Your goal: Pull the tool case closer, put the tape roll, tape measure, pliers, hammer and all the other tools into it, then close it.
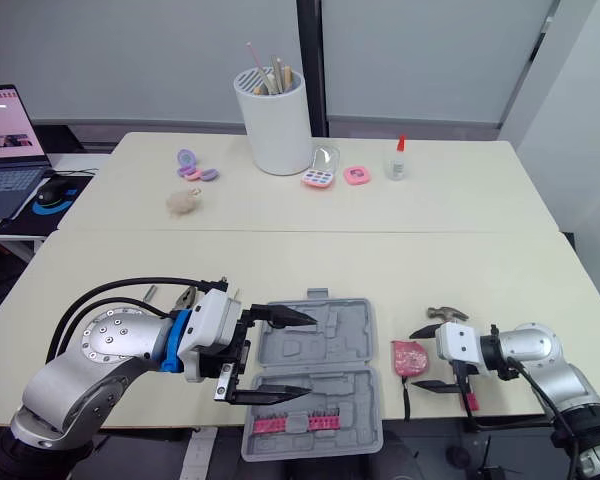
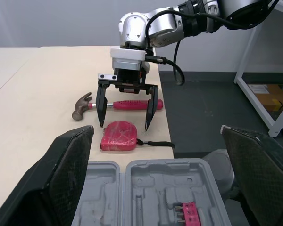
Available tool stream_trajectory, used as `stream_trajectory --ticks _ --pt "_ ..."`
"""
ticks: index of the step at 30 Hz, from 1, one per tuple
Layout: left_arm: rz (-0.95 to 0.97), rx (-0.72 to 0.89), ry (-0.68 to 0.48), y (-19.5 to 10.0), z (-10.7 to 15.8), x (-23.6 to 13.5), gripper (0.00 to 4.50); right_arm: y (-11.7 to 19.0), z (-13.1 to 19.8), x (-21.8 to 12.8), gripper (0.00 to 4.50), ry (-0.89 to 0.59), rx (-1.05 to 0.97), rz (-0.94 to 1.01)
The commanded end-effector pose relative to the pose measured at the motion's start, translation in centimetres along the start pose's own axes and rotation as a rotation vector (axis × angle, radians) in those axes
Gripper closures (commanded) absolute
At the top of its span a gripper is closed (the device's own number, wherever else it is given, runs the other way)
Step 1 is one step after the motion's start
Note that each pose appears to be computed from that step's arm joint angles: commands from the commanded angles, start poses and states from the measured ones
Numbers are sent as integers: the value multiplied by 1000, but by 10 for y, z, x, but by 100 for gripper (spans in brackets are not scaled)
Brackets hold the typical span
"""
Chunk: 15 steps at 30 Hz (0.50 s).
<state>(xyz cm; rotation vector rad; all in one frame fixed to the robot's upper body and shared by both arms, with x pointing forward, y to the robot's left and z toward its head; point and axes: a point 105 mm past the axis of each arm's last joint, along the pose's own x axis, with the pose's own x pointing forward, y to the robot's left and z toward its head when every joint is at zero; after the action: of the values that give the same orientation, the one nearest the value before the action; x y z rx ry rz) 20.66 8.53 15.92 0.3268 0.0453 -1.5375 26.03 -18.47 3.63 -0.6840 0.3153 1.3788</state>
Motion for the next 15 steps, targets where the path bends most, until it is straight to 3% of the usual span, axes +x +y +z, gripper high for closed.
stream_trajectory --ticks 1,15 --pt "-4 32 -10 -6 5 4 0 -3 -4 0 2 2 -25 -9" --pt "-7 19 0 -9 4 4 0 -11 -7 15 2 0 -25 -10"
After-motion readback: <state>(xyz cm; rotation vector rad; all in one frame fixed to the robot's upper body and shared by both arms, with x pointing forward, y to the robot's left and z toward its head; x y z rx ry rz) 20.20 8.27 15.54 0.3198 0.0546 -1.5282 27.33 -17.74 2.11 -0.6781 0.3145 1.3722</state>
